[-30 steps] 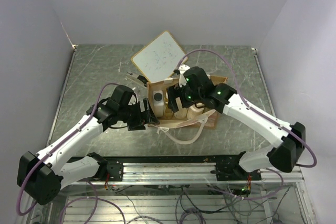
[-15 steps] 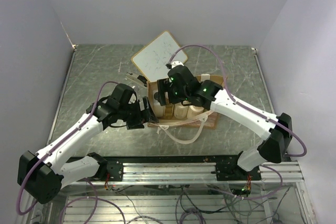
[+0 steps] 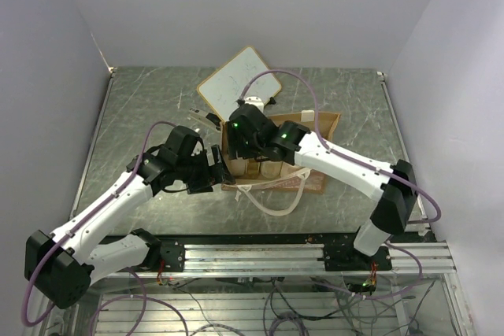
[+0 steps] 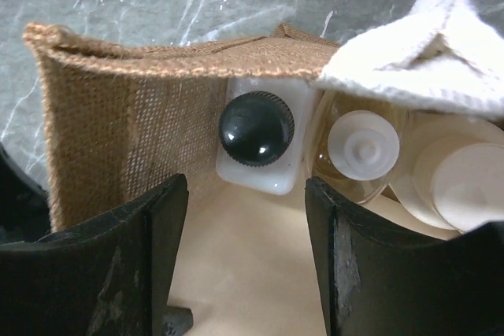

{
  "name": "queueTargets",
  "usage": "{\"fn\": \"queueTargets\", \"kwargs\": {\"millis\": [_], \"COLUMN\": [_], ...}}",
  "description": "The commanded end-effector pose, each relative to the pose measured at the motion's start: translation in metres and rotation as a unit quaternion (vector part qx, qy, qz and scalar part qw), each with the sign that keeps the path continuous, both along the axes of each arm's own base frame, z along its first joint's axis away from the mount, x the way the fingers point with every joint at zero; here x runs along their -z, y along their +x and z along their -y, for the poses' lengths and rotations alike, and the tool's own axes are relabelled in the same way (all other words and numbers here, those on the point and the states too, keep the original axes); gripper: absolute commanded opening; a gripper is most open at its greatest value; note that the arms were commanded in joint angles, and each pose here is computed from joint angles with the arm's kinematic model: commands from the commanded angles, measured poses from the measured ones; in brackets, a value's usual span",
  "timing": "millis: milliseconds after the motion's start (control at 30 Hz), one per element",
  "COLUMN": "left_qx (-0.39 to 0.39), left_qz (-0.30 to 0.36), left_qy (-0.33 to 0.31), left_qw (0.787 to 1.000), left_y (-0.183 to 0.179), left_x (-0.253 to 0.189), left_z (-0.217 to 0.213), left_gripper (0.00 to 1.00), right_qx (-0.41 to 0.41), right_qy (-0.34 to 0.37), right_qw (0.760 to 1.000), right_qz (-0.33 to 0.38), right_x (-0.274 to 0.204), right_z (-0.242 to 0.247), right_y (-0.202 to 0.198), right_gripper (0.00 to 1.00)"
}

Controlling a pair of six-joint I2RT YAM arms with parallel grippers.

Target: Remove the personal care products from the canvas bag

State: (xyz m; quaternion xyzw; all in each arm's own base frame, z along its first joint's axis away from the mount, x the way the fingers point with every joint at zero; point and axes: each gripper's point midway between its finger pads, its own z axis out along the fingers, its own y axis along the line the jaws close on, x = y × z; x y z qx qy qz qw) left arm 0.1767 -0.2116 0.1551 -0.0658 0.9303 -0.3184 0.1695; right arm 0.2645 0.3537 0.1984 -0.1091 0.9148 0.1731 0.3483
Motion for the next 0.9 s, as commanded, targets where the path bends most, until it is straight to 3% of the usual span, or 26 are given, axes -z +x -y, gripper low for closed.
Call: {"fn": "queueTargets", "kwargs": {"millis": [0,233,400,867], "left_qx": [-0.003,0.000,0.009,0.022], "left_qz": [0.007,0.019,0.026,0.024], "left_qy": [0.004,0.006,0.021,0.025], "left_qw": [1.000,1.000,0.999,0.999], "left_y": [-0.003,-0.002,0.001,0.002], "left_x": [-0.007,-0.012,-0.016,-0.014], "left_z": [-0.006,-0.007,-0.009,-0.007], "left_gripper": [0.93,0.93,0.93,0.93], "right_qx": [0.025,0.041,0.094,0.145], "right_qy": [-0.014,-0.052,-0.086,-0.125], "right_qw": [1.000,0.998,0.992,0.981], "right_qz": [0.010,0.009,0.021,0.033], "right_x": [0.003,0.023,0.034,0.076], "right_z": [0.000,-0.004,-0.002,-0.008], "right_y": [0.008,0.014,0.019,0.031], "right_gripper": [0.58,0.54,0.53,0.60]}}
